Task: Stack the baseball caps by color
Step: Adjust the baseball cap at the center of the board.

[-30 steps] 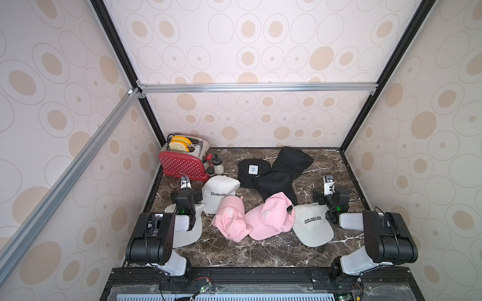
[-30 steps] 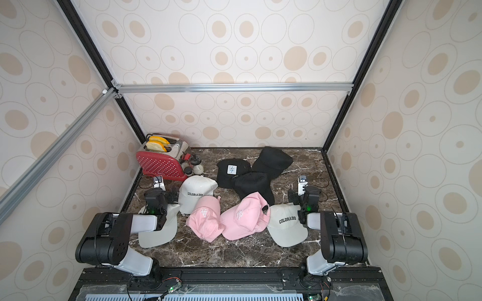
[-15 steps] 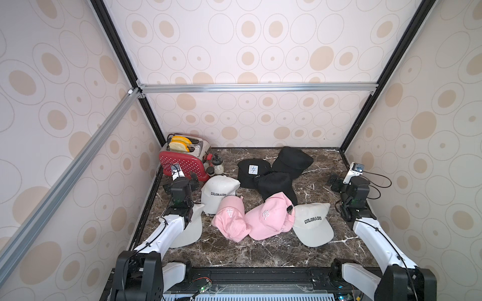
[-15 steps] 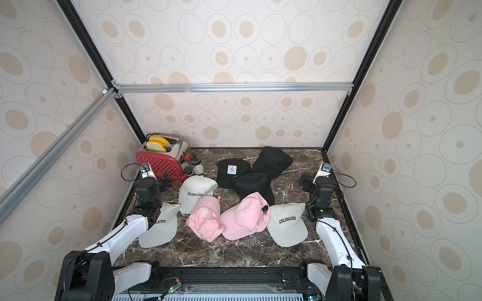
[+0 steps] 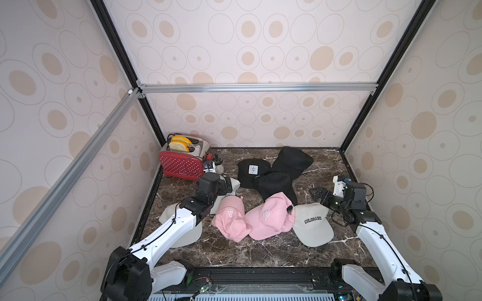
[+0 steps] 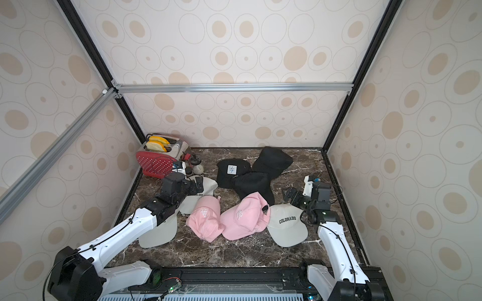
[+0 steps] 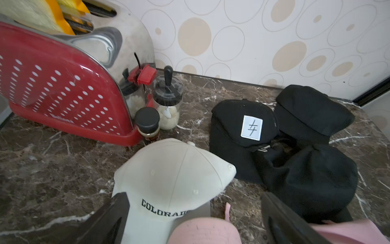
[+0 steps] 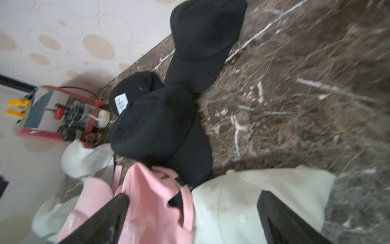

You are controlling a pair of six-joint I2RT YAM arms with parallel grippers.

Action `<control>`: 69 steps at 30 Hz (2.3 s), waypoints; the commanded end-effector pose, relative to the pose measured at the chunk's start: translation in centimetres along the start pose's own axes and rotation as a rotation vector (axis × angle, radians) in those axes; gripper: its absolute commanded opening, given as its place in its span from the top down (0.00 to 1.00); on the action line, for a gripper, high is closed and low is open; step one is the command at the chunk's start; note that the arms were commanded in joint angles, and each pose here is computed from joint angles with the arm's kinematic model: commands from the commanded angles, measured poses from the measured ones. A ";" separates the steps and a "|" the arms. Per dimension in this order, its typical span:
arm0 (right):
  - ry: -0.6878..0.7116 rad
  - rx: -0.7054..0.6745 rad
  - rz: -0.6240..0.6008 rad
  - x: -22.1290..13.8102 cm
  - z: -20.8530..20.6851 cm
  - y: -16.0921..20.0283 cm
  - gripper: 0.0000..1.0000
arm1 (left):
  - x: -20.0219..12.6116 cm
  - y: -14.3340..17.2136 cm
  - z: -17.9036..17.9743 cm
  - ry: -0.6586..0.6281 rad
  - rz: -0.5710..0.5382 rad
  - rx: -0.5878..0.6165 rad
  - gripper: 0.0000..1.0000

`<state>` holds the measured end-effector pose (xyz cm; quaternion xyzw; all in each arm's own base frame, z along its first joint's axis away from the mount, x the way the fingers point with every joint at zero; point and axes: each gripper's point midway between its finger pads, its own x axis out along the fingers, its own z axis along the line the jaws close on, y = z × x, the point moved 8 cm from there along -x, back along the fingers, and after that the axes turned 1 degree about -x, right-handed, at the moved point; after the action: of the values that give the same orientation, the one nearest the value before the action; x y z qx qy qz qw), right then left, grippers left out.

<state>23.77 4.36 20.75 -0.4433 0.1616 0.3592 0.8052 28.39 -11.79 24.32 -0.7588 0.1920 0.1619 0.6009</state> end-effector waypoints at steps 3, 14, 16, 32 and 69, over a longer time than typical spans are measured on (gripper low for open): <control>-0.243 0.070 0.259 -0.8 2.3 5.5 0.01 | -1.0 4.5 0.8 -0.014 0.158 -0.074 0.01; -0.323 -0.040 0.407 2.1 4.9 10.8 0.04 | -1.8 6.7 -0.7 0.192 0.333 -0.048 0.01; -0.356 -0.086 0.415 2.7 6.1 10.8 0.06 | -2.0 6.1 -1.0 0.208 0.325 -0.055 0.01; -0.434 -0.202 0.371 6.0 8.5 10.5 0.55 | -1.8 6.2 -2.7 0.360 0.368 -0.024 0.01; -0.550 -0.713 0.954 9.2 13.1 11.6 1.00 | -1.8 11.2 2.2 0.063 0.537 -0.128 0.01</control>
<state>21.68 23.54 16.49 -0.4547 -0.0136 0.7817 0.4266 21.57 -13.64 15.66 -0.7228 0.4394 0.2577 0.4670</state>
